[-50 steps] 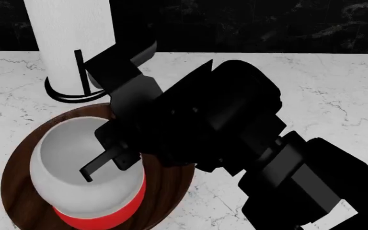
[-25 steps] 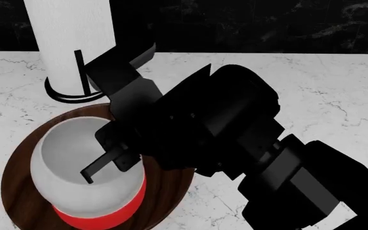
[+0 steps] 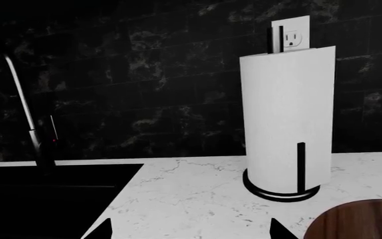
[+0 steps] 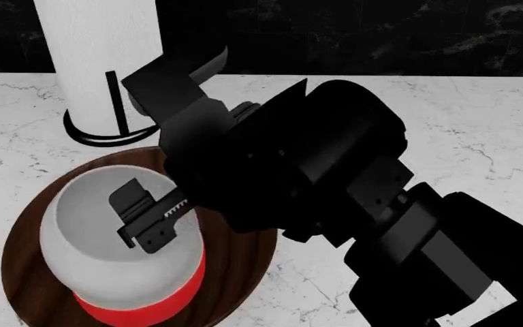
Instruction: Stack the bowls from largest to smallest.
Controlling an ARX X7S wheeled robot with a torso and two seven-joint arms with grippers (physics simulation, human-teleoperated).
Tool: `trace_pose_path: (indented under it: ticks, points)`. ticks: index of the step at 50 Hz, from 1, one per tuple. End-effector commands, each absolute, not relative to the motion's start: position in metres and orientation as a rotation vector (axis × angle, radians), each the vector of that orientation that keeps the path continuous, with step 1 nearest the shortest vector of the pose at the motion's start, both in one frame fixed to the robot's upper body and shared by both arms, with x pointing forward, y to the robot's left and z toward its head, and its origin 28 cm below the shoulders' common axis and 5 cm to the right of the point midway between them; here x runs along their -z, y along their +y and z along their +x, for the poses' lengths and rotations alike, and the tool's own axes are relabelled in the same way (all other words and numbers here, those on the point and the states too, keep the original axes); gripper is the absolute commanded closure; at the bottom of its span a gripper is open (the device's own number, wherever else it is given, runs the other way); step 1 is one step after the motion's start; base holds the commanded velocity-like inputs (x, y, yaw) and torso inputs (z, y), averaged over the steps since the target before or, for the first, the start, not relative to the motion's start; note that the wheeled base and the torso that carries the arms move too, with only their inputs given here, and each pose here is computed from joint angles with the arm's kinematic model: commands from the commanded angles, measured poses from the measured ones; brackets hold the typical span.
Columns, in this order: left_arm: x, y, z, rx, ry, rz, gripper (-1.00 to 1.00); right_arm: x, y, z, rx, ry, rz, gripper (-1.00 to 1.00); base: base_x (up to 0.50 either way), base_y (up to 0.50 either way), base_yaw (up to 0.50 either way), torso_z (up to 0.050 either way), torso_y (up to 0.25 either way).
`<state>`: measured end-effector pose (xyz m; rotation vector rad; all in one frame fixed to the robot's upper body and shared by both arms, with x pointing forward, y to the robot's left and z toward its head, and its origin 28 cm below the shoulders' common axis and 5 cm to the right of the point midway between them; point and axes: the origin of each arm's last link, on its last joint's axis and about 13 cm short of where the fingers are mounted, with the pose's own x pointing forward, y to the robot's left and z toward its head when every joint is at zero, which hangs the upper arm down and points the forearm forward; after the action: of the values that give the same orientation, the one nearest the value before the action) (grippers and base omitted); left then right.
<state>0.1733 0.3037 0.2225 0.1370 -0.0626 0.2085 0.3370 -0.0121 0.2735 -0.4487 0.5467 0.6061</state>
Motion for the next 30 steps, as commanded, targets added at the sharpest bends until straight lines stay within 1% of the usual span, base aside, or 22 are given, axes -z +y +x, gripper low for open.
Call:
trace_pose_path:
  ticks: [1, 19, 22, 30]
  points:
    - [-0.223, 0.303, 0.173, -0.204, -0.063, 0.138, -1.00, -0.282, -0.009, 0.331, -0.654, 0.566, -0.379, -1.00, 0.00, 0.00, 0.00, 0.000, 0.000]
    - [-0.223, 0.302, 0.173, -0.204, -0.066, 0.138, -1.00, -0.308, -0.020, 0.328, -0.622, 0.482, -0.295, -1.00, 0.00, 0.00, 0.00, 0.000, 0.000]
    - [-0.223, 0.303, 0.173, -0.207, -0.066, 0.138, -1.00, -0.312, -0.026, 0.323, -0.578, 0.409, -0.323, -1.00, 0.00, 0.00, 0.00, 0.000, 0.000]
    - [-0.215, 0.306, 0.179, -0.202, -0.052, 0.132, -1.00, -0.314, -0.056, 0.285, -0.467, 0.238, -0.153, -1.00, 0.00, 0.00, 0.00, 0.000, 0.000]
